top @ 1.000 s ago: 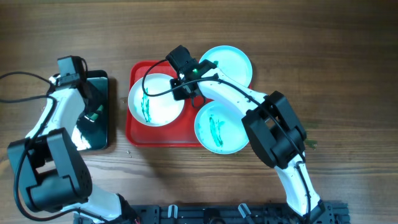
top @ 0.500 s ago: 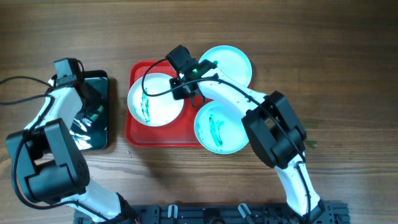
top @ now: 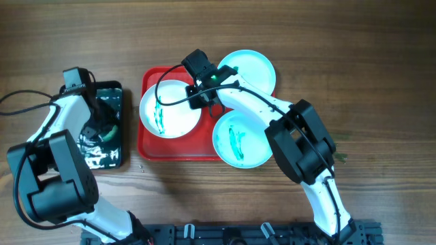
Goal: Clean dirty plates on tray and stack at the side
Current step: 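Grasp the green sponge with the left gripper and lift it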
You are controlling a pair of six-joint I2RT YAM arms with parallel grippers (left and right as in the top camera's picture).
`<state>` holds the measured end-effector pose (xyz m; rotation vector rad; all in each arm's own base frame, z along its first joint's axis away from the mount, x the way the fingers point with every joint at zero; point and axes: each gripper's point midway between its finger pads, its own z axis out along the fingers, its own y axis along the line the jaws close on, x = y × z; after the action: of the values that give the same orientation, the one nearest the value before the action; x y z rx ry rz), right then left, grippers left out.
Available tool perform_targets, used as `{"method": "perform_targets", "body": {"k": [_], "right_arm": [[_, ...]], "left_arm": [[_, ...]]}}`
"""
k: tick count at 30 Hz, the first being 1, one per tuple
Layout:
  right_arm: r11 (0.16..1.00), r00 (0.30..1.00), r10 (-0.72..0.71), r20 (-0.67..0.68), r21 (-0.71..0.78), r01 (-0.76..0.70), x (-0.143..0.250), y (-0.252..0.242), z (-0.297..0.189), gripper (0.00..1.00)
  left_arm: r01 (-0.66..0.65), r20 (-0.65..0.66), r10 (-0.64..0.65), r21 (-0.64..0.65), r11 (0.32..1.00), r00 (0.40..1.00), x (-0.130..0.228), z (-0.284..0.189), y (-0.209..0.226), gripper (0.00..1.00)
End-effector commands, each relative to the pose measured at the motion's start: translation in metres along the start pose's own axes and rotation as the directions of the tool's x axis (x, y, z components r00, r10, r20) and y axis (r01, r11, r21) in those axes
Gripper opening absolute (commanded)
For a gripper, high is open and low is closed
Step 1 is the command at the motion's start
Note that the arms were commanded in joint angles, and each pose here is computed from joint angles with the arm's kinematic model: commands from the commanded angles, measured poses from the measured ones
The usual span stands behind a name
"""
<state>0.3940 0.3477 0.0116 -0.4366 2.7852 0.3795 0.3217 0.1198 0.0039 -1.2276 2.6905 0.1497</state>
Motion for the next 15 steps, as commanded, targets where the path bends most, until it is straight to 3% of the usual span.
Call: {"method": "perform_targets", "body": {"k": [1,7,15], "right_arm": [[0.998,1.000,-0.024,-0.012,-0.054,0.024,0.000,0.010,0.002,0.04],[0.985,0.998,-0.054,-0.037,-0.165,0.047,-0.006,0.013,-0.017,0.04],[0.970,0.985,0.112,-0.131,-0.202,-0.137,-0.002,-0.018,-0.022,0.04]], "left_arm": [[-0.089,-0.076,0.099,0.117,0.989,0.992,0.016,-0.027,-0.017,0.04],[-0.199,0.109,0.179,0.219,0.955,0.978,-0.013,-0.122,-0.030,0.04],[-0.427,0.118,0.412,0.326,0.843,0.903,0.048,-0.139,-0.101,0.04]]}}
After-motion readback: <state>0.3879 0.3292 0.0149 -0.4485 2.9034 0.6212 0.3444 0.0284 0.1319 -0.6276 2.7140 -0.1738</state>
